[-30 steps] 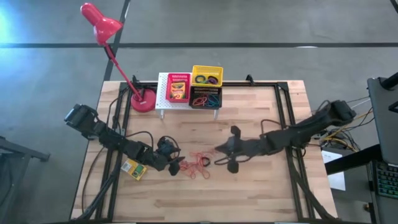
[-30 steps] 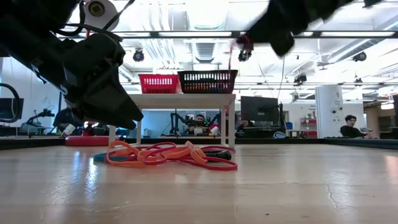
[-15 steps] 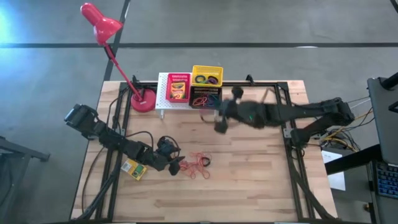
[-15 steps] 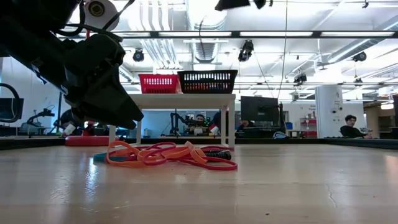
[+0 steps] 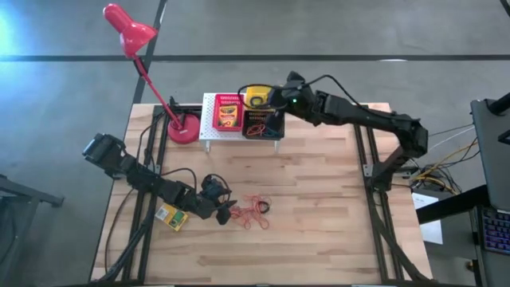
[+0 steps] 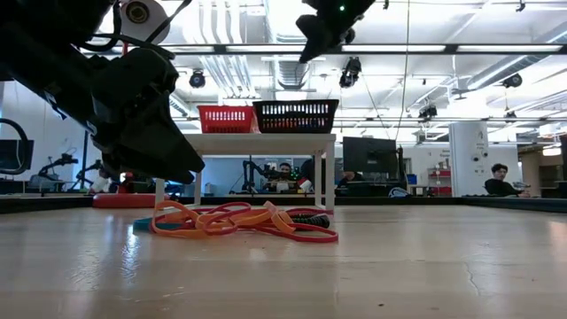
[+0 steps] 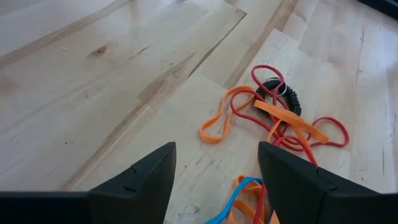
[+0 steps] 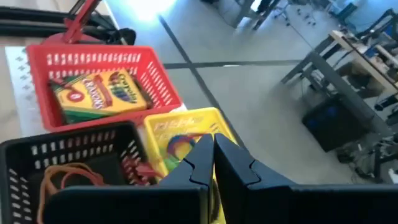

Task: Pick & Place Office Desk Supplies
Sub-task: Put the red rubber band into the black bin on the shelf, then put the blue rubber band into the black bin on the shelf

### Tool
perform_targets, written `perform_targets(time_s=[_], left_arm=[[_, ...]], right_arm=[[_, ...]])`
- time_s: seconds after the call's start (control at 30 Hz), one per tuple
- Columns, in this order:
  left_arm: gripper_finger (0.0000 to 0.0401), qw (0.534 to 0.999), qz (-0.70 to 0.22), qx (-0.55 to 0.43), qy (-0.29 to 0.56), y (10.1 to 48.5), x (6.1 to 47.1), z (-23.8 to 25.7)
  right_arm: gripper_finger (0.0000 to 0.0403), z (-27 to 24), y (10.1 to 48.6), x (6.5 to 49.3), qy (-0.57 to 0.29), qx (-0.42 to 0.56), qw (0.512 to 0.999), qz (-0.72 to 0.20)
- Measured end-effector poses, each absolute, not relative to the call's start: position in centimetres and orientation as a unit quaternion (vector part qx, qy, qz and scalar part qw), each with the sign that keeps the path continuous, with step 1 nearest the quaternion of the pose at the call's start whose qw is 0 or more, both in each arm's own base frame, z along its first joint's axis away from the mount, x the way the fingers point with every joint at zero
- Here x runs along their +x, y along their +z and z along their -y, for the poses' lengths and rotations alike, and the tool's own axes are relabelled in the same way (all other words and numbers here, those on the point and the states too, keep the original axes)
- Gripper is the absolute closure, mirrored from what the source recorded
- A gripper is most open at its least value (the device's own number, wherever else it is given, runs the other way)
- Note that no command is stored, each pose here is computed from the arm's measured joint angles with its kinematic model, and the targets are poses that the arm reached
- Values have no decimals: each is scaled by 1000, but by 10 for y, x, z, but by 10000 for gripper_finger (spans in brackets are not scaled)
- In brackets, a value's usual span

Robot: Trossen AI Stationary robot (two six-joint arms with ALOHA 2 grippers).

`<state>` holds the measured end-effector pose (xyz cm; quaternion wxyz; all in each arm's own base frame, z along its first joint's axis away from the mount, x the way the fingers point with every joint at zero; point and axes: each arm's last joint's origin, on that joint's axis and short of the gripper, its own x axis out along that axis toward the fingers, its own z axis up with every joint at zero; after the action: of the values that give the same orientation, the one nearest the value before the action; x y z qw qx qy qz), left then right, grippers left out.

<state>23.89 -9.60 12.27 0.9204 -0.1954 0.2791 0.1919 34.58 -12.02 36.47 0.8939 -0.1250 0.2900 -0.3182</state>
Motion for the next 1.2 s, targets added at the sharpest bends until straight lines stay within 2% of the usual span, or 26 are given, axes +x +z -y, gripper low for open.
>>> perform_targets(time_s=[0.47, 0.63, 0.77, 1.0, 1.2], left_arm=[[170, 921, -277, -194, 195, 123, 239, 96], [169, 921, -277, -194, 195, 123, 239, 96], [169, 921, -277, -194, 195, 123, 239, 96], [169, 921, -276, -195, 195, 123, 239, 96], [169, 919, -271, -210, 197, 123, 239, 96]], right_arm=[[394, 102, 350, 344, -292, -92, 889, -339], [391, 108, 333, 347, -240, -51, 896, -371], [363, 111, 329, 345, -223, -23, 898, -378], [283, 103, 344, 335, -223, -21, 905, -362], [269, 49, 345, 326, -163, -38, 921, -351]])
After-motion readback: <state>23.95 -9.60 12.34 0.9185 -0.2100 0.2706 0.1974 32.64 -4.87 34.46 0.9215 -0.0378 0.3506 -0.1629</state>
